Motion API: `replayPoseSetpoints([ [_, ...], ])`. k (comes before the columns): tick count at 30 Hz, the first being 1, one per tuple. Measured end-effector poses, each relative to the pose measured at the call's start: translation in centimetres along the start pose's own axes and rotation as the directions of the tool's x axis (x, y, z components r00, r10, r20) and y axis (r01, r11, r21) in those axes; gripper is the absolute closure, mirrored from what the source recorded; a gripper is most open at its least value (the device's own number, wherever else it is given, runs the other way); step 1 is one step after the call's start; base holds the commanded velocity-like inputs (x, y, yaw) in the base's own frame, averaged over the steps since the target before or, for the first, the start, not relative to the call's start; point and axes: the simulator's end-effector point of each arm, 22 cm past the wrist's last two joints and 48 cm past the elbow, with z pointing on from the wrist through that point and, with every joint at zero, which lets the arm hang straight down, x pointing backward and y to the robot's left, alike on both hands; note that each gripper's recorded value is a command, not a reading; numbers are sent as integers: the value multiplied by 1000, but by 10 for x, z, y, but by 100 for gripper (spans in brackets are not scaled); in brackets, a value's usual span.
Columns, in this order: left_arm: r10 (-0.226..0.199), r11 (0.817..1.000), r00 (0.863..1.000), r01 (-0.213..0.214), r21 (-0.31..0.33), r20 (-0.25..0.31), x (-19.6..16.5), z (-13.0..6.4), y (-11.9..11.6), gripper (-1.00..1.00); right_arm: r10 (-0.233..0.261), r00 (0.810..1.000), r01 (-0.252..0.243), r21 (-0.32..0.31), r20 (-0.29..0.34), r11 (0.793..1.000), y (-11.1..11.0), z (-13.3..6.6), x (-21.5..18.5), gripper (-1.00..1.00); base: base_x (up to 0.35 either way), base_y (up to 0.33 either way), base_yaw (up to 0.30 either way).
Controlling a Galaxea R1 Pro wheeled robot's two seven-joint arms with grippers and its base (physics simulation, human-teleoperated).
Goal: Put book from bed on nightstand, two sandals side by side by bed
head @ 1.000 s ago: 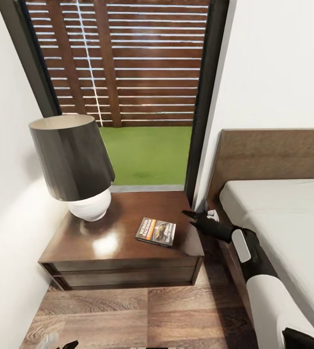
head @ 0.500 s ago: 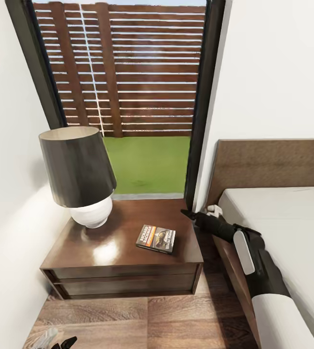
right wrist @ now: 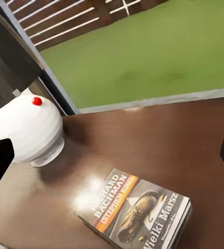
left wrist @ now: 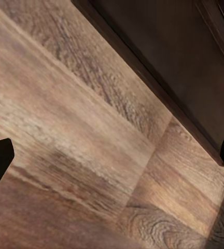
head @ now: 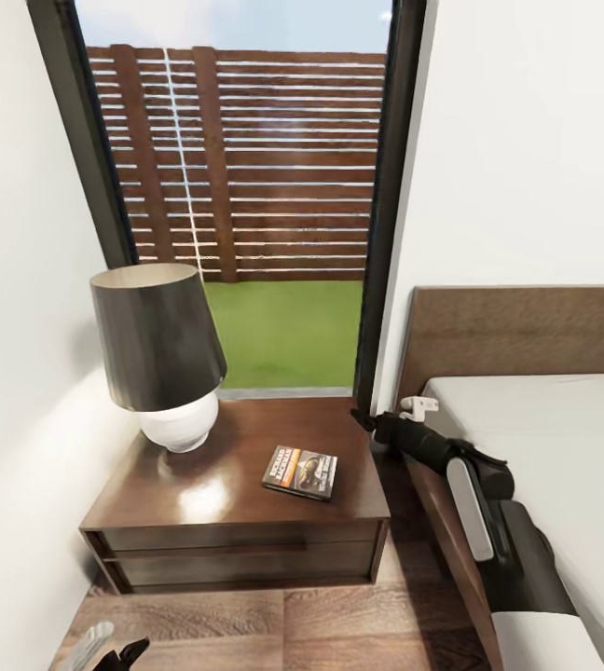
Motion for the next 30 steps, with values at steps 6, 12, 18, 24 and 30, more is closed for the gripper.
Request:
replayPoseSetpoints([
  [6, -6, 1000, 1000, 6, -10, -5, 0, -5, -2, -100, -53, 998, 54, -19, 36, 998, 19, -10, -7, -100, 0, 0, 0],
  [12, -13, 1000, 1000, 12, -23, -10, -2, -12, -4, -100, -96, 993, 99, -41, 63, 994, 40, -18, -25, -100, 0, 0, 0],
  [18, -14, 1000, 1000, 14, -26, -10, -8, -21, -12, -100, -104, 992, 108, -44, 71, 993, 48, -20, -40, -100, 0, 0, 0],
  [24, -14, 1000, 1000, 14, -26, -10, -14, -30, -21, -100, -104, 992, 108, -44, 71, 993, 52, -20, -53, -100, 0, 0, 0],
  [30, -27, 999, 999, 26, -36, -20, -15, -37, -23, -100, -87, 996, 88, -43, 34, 995, 52, -17, -48, -100, 0, 0, 0],
])
